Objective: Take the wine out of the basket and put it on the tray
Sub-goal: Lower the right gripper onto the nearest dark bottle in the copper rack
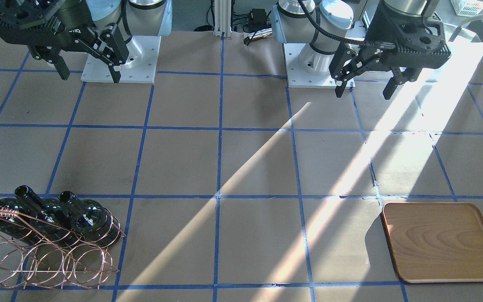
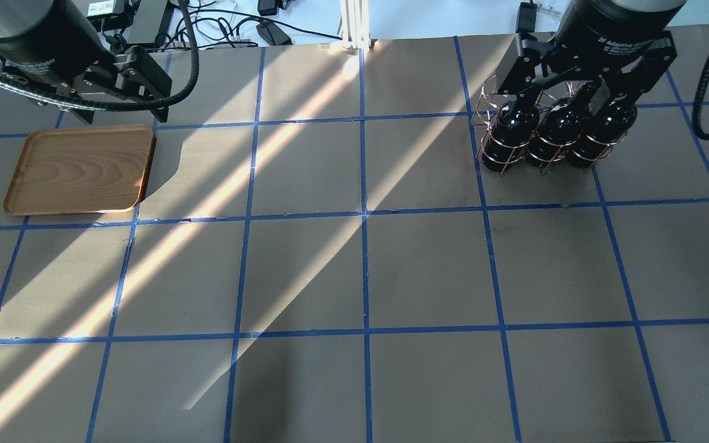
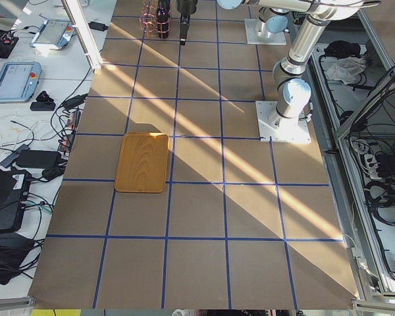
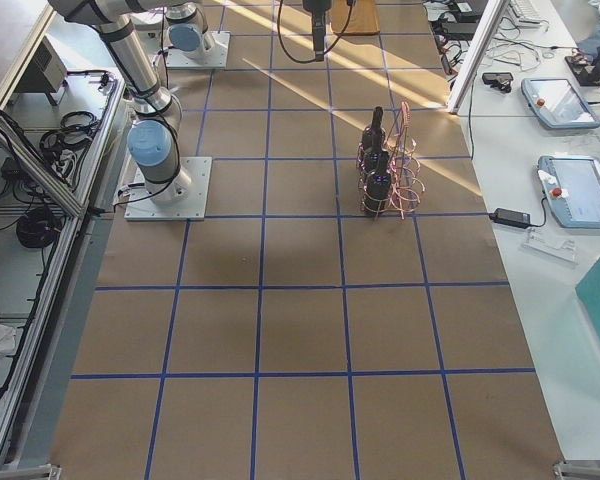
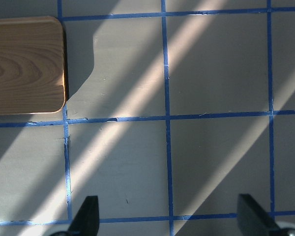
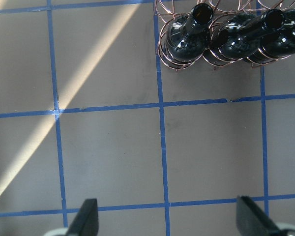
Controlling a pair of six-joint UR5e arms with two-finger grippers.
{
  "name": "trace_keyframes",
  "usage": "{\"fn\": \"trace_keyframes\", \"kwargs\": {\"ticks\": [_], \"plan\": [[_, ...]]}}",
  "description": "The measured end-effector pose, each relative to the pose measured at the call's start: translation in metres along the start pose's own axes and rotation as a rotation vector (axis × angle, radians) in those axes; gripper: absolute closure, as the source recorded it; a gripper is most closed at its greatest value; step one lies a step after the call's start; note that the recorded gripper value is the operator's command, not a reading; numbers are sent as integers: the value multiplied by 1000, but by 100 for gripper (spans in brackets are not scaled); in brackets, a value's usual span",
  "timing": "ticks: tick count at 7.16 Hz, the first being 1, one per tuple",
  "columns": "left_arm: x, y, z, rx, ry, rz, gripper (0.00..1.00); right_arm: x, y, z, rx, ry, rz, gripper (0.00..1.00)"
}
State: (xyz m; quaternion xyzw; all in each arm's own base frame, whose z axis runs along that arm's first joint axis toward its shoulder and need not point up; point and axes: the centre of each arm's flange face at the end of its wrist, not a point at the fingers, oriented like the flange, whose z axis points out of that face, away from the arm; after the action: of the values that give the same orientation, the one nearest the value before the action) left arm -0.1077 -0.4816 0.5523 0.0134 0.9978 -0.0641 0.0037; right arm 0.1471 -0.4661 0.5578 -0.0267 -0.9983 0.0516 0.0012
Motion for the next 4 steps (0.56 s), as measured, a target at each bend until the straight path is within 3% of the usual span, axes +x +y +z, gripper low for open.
{"fn": "trace_keyframes", "kwargs": {"ticks": [4], "plan": [[0, 1, 2, -4, 1, -1, 0, 0, 0, 1, -1, 3, -3, 0]]}}
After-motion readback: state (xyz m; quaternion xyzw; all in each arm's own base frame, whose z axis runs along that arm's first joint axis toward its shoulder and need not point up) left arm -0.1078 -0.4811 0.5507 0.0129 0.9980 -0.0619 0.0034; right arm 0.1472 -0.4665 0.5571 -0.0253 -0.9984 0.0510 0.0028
